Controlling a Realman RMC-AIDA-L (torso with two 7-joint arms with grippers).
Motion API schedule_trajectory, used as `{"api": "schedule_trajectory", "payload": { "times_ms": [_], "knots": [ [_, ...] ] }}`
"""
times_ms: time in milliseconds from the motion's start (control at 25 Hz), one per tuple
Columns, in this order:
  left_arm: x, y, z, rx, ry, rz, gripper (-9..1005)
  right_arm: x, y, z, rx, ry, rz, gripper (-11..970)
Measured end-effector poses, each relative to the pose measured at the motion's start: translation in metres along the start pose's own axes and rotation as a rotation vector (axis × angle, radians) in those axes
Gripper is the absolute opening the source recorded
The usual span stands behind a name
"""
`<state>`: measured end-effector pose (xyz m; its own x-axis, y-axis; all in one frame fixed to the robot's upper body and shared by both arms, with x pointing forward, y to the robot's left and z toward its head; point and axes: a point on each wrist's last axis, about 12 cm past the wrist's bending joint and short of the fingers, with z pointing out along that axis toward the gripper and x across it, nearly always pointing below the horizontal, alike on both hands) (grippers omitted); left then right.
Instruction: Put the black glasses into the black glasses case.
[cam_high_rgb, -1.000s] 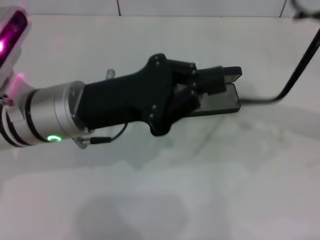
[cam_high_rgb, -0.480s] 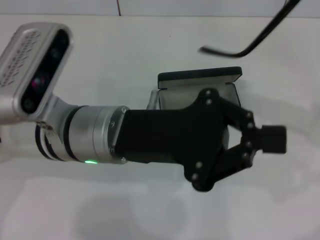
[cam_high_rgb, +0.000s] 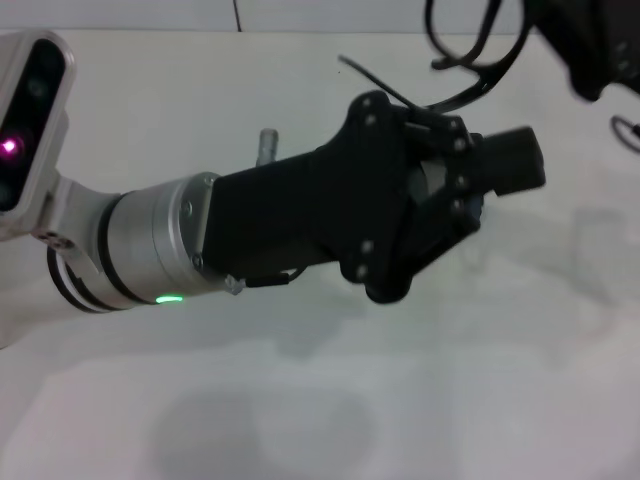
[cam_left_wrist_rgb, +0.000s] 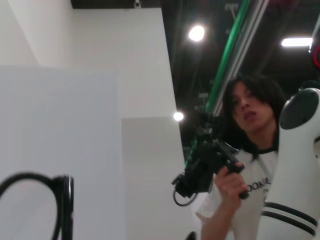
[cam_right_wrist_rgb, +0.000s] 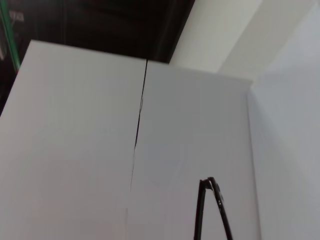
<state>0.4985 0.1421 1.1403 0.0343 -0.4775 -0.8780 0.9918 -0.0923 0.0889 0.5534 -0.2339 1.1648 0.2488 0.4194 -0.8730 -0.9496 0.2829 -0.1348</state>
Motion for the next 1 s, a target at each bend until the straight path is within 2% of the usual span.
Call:
{"api": "schedule_trajectory", "payload": {
  "times_ms": [320, 560, 1000],
  "knots": [
    [0.0, 0.008, -0.01, -0.122, -0.038, -0.015, 42, 0.015, 0.003, 0.007, -0.021, 0.091, 0.015, 69],
    [0.003, 0.018, -0.017, -0.233, -0.026, -0.069, 42, 0.02, 0.002, 0.01, -0.026, 0.132, 0.019, 69],
    [0.005, 0.02, -0.019, -0.262, -0.013, -0.086, 42, 0.023, 0.002, 0.015, -0.046, 0.159, 0.004, 69]
  ]
}}
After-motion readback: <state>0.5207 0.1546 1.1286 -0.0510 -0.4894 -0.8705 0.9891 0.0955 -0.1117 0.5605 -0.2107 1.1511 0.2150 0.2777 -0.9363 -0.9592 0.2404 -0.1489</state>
